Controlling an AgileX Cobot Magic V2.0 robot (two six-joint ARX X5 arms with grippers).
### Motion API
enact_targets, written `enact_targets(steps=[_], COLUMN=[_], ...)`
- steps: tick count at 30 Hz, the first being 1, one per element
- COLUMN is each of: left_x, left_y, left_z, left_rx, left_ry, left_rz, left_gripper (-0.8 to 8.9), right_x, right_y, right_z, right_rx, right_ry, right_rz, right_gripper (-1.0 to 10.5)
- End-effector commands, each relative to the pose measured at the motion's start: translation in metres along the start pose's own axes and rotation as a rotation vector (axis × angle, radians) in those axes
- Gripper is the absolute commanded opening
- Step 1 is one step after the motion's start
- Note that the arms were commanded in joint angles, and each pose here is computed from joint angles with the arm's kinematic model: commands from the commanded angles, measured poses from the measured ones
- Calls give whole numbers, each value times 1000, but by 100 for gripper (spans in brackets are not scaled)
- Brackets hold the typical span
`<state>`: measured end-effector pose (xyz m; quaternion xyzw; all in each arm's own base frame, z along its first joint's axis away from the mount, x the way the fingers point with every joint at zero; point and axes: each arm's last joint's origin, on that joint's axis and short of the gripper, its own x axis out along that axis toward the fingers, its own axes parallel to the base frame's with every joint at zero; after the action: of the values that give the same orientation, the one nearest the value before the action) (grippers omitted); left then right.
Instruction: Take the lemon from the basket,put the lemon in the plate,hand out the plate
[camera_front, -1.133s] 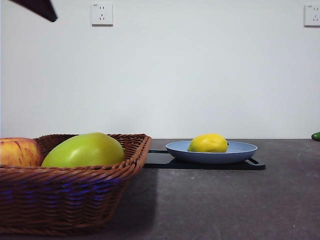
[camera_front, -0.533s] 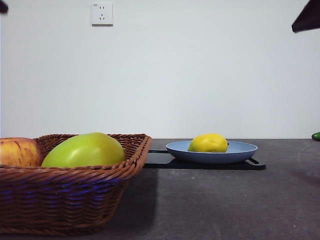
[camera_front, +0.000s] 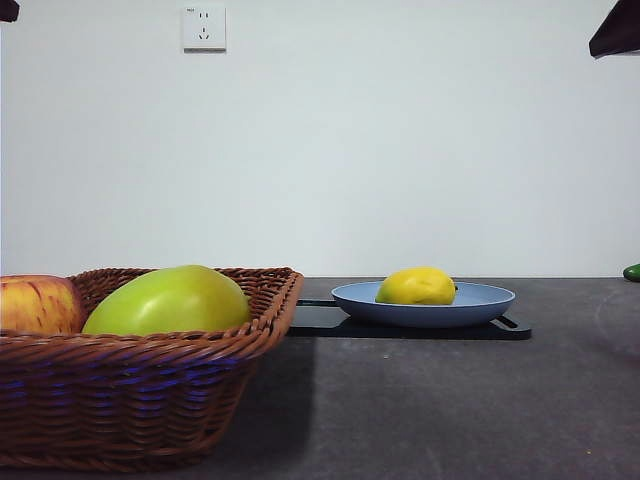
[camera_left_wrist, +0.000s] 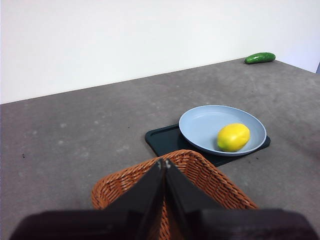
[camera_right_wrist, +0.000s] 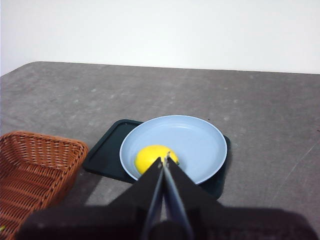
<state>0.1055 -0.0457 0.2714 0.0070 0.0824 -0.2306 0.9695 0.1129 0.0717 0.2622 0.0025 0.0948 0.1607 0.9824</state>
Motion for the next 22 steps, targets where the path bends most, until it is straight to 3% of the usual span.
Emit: enact_targets(steps=[1,4,7,15,22], left_x=[-1,-7,-25,-50,-31], left_y=[0,-1,2,16,32], left_z=[4,3,0,-24,-67], left_rx=[-3,-2,91,72,43], left_ry=[-19,-19,-46,-140,-97], left_rz=[-3,2,55,330,446], left_gripper=[8,8,8,8,8], right_x=[-1,-1,-1,-1,-1], right_y=[1,1,1,1,1], right_z=[4,4,4,4,4], right_rx=[14,14,14,14,14], right_ry=[-16,-16,-16,-16,-16], right_rz=[6,5,6,6,6], right_gripper=[3,3,3,3,3])
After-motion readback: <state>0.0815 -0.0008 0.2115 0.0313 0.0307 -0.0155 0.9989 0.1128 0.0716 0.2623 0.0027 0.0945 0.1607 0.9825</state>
